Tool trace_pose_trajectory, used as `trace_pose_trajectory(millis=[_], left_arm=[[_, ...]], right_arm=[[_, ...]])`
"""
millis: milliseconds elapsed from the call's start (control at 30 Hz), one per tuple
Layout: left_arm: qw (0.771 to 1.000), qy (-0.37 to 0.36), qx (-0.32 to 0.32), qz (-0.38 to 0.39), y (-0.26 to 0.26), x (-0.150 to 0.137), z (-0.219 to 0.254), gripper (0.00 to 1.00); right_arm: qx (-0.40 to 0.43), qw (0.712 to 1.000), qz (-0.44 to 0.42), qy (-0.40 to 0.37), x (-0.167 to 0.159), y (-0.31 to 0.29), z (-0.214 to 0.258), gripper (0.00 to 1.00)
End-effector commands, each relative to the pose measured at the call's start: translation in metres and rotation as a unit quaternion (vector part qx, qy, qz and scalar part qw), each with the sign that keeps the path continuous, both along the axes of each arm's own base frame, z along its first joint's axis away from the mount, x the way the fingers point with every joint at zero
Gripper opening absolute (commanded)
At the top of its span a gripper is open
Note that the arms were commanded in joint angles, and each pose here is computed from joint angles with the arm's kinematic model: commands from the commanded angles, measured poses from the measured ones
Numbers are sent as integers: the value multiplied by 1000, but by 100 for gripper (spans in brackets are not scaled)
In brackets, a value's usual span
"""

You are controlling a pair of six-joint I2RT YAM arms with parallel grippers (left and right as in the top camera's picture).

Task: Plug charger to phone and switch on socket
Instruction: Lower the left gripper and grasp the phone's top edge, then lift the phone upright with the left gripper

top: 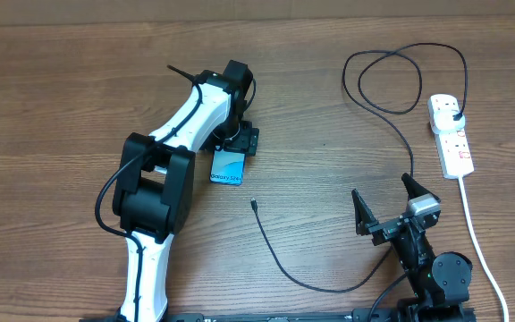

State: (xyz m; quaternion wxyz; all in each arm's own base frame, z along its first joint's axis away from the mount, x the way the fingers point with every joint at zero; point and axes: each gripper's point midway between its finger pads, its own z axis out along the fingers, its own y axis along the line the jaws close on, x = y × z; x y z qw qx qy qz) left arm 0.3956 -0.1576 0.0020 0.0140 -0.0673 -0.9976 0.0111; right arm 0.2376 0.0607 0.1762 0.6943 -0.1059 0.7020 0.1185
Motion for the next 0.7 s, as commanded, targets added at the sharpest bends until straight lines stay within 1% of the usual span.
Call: trace_pose_trajectory(millis=[0,167,233,333,400,533,667], left_arm=[[1000,23,0,-13,-4,-10,-16,87],[999,23,0,-23,-5,-11,-16,79],[1000,20,-1,-22,-6,-9,-16,78],[1000,19,-2,-20,-6,-8,-16,73],[1000,22,-10,-15,-5,-8,-15,72],[998,35,-52,-3,-11,-9,-12,72],[993,48,-108,14,-17,-5,-4,72]], right_arm=[[-1,1000,0,-3,0,0,-2,100],[-1,1000,0,-3,0,0,-2,100],[0,1000,0,-2,0,0,-2,100],[-1,1000,1,-3,0,0,-2,100],[-1,1000,1,-3,0,0,-2,100],[0,1000,0,-2,0,0,-2,100],[-1,1000,1,-3,0,0,-2,100]])
